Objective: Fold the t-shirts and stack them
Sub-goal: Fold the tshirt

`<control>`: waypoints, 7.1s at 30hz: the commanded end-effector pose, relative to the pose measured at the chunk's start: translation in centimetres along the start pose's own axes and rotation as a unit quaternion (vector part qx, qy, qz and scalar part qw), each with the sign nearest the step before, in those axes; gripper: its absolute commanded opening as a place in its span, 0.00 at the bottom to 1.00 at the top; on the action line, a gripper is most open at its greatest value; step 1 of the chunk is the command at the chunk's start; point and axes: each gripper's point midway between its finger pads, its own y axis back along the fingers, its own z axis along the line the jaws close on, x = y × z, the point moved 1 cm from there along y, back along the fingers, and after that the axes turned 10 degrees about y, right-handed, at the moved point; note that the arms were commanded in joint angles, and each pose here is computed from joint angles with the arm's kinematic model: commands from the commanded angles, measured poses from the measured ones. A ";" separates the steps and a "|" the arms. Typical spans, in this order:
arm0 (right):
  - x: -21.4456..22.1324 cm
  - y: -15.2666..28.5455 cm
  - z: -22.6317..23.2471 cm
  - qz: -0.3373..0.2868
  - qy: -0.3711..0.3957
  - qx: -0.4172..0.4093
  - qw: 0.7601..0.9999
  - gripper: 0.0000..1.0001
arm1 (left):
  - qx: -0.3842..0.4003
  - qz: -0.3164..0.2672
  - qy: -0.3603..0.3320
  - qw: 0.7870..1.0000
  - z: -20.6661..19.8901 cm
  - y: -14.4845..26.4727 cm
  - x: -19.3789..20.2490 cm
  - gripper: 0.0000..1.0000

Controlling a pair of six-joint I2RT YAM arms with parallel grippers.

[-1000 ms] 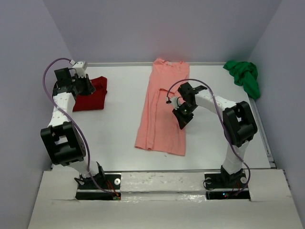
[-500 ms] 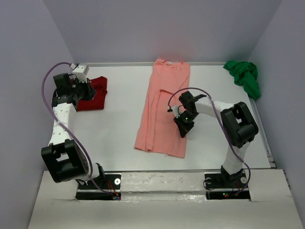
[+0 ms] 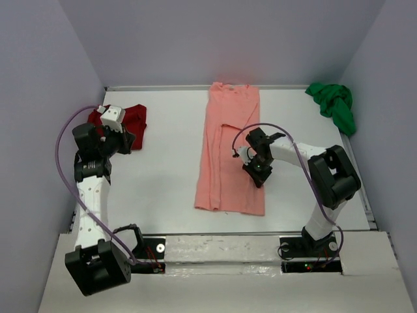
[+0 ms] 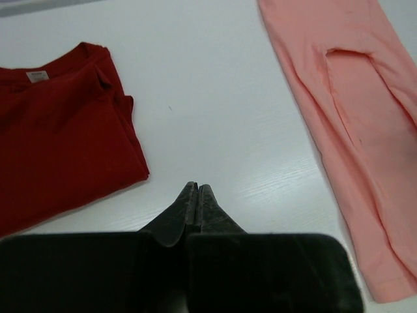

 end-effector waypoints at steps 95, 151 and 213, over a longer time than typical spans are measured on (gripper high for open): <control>3.7 3.8 1.0 0.054 -0.024 -0.054 0.997 0.00 | 0.287 0.330 -0.098 0.894 -23.5 -25.3 11.4 0.00; -3.9 2.9 -8.0 0.041 0.003 0.047 0.998 0.09 | 0.190 0.165 -0.073 0.965 -15.2 -36.2 2.8 0.19; 2.6 7.1 -3.9 -0.041 -0.165 0.141 0.975 0.58 | 0.242 0.417 0.187 0.856 -21.2 -1.4 27.1 0.43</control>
